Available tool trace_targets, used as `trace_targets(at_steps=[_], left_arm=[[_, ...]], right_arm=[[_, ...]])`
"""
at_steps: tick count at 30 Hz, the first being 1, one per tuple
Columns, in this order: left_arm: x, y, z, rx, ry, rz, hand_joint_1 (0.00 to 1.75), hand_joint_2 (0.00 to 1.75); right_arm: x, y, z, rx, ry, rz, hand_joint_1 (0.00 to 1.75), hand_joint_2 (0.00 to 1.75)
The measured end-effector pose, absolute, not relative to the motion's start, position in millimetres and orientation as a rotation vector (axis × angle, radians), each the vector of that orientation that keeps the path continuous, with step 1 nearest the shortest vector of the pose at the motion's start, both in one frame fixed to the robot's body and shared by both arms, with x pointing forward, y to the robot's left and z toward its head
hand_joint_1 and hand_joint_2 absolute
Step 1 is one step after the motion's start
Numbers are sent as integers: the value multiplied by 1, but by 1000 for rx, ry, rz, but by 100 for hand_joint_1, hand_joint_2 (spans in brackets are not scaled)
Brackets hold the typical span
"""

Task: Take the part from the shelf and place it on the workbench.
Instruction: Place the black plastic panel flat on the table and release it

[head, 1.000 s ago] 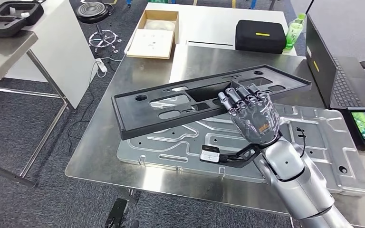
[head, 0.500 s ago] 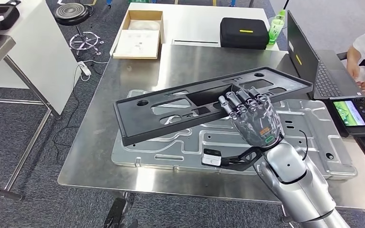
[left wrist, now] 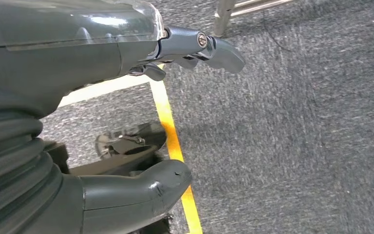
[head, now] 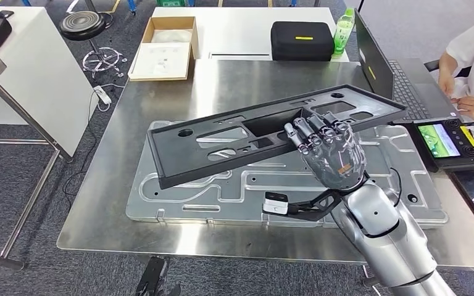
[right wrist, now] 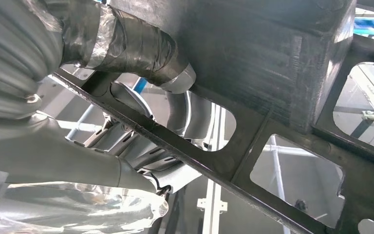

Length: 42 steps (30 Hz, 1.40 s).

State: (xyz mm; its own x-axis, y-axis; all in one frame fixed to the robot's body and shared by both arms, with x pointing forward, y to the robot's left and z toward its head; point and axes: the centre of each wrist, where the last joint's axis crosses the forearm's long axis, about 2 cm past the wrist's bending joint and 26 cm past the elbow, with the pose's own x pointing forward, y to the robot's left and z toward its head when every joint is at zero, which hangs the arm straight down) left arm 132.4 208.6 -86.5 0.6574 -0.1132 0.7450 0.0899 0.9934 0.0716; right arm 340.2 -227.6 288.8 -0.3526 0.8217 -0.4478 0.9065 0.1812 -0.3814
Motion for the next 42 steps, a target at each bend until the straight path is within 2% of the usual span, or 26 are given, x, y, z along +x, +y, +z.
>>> trace_targets(at_steps=[11, 23, 27, 28, 32, 42], left_arm=[[134, 209, -86, 22, -853, -119, 0, 175], [139, 208, -84, 13, -863, -124, 0, 175], [139, 208, -84, 13, -863, -129, 0, 175], [139, 208, -85, 14, -862, -131, 0, 175], [140, 208, -84, 13, -867, -126, 0, 0], [141, 207, -84, 9, -872, -123, 0, 0]], right_arm=[[350, -230, 288, 1824, 2361, -861, 175, 175], [375, -232, 275, 1817, 2331, -1032, 175, 175], [378, -232, 271, 1781, 2344, -1073, 0, 0], [378, -233, 270, 1776, 2344, -1082, 0, 0], [379, -232, 266, 1766, 2341, -1108, 0, 0], [377, -233, 258, 1767, 2347, -1137, 0, 0]])
